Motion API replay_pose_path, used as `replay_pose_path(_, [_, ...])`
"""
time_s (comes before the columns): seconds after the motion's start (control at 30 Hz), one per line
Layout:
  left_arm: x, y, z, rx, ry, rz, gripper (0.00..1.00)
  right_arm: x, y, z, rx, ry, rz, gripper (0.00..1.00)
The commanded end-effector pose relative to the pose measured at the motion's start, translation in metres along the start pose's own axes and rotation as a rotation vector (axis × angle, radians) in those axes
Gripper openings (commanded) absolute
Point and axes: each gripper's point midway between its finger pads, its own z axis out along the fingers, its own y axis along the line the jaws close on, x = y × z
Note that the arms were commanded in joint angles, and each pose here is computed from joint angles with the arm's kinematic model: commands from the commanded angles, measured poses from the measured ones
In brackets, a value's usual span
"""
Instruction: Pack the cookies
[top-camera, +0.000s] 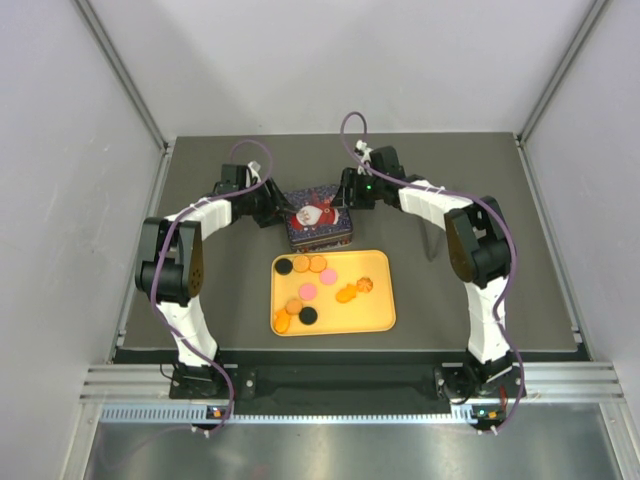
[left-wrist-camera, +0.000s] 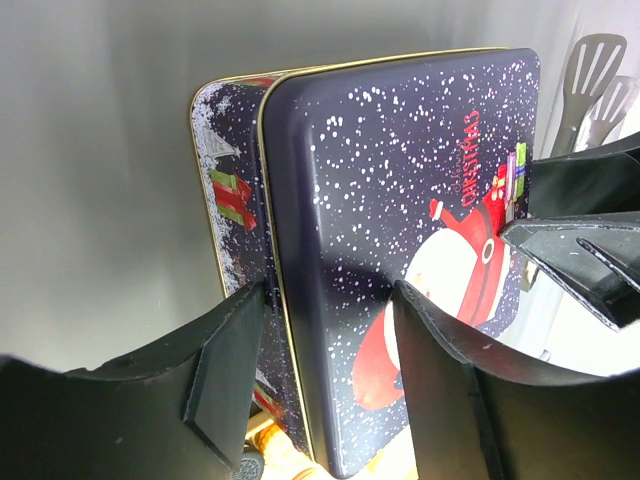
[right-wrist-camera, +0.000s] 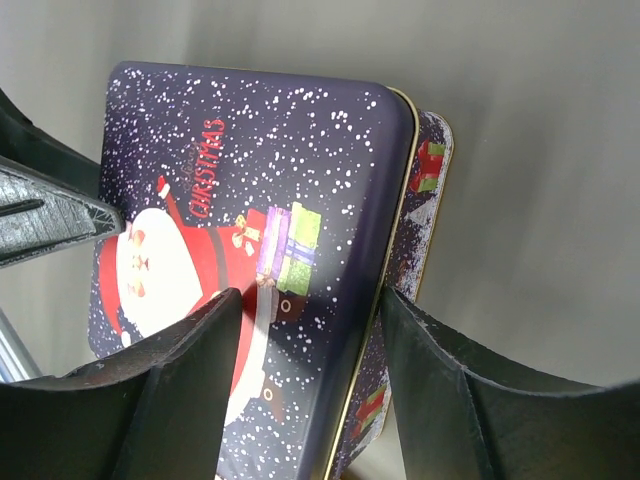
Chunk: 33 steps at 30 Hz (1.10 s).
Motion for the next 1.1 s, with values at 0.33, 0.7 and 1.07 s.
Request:
replay_pose_path(0.33, [-0.002, -0.025, -0.009, 0.077, -0.026, 0.020, 0.57, 0.005, 0.035, 0.005, -0.028, 0.016, -0.101, 0.61])
replay_pose_path(0.7, [0.005, -0.014, -0.005, 0.041, -0.011, 0.013, 0.55, 0.015, 0.025, 0.010, -0.007, 0.037, -0.089, 0.64])
replay_pose_path(1.07, [0.014, -0.006, -0.002, -0.029, 0.009, 0.041, 0.56, 0.016, 0.024, 0.008, -0.028, 0.021, -0.058, 0.71])
